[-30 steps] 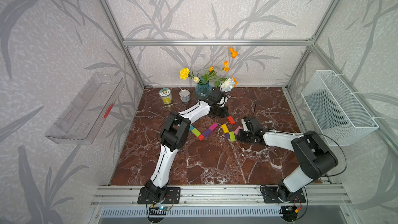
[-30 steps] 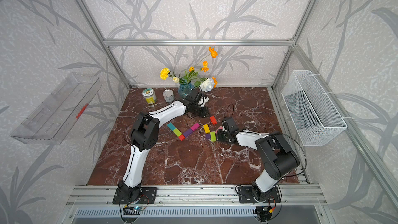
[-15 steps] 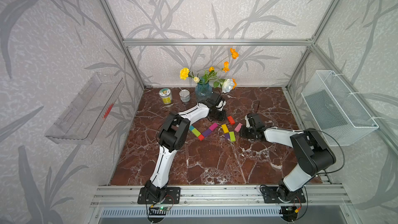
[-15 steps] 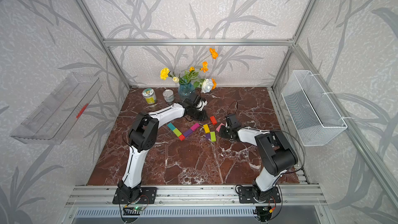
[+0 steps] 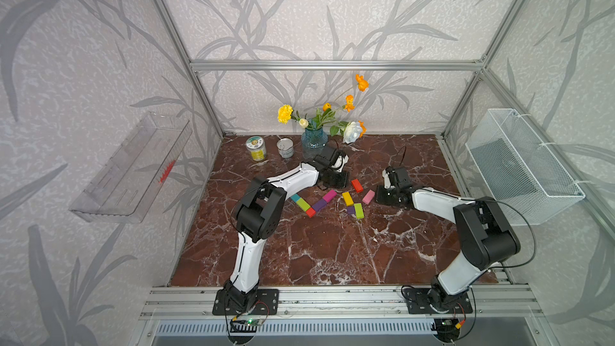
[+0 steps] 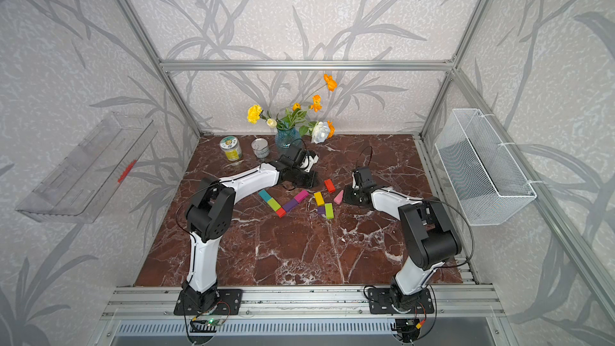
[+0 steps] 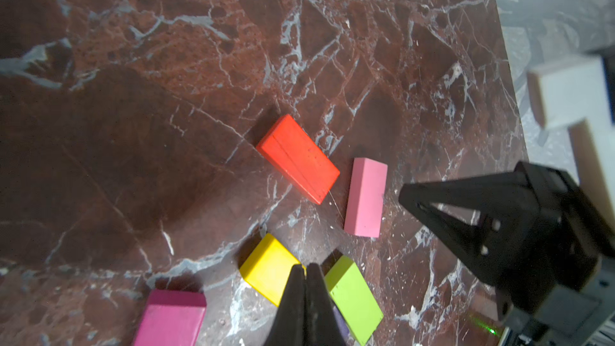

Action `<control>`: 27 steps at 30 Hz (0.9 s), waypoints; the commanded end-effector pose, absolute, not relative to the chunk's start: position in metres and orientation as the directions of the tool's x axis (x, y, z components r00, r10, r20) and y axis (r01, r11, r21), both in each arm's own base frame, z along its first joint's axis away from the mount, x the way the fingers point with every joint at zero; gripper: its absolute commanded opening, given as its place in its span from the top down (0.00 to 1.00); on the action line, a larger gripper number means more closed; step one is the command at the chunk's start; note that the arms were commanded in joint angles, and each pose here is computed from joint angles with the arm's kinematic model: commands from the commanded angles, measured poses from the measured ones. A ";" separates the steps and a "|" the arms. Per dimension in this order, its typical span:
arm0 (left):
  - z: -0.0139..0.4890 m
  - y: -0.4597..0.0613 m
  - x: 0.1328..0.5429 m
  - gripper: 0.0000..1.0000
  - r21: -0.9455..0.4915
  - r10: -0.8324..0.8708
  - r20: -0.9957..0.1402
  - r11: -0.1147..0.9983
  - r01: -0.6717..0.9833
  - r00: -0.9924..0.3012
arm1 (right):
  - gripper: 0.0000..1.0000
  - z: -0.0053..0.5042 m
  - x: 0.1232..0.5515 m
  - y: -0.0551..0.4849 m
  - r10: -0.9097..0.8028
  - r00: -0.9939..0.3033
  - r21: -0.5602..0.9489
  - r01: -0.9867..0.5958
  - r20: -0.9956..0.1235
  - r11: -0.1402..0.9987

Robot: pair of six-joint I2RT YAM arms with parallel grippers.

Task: Assemble the letter v with building blocks
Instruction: Adjust the building block at the center of the board.

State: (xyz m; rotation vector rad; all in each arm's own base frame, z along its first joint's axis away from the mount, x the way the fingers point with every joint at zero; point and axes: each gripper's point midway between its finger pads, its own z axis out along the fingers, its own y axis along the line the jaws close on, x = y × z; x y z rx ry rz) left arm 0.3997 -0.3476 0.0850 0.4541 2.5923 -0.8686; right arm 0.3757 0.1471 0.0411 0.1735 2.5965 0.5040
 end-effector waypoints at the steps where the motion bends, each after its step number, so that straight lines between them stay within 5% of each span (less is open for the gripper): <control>1: 0.101 -0.369 0.391 1.00 -0.537 0.181 -0.476 0.715 0.448 -0.860 | 0.96 0.024 0.372 0.145 0.184 -0.898 0.359 0.032 -0.399 0.933; 18: 0.056 -0.385 0.392 1.00 -0.301 0.323 -0.444 0.825 0.478 -0.836 | 0.97 0.010 0.371 0.138 0.214 -0.902 0.383 0.059 -0.374 0.922; 27: 0.046 -0.394 0.388 1.00 -0.302 0.350 -0.413 0.818 0.489 -0.841 | 0.97 0.005 0.371 0.142 0.219 -0.907 0.407 0.058 -0.360 0.912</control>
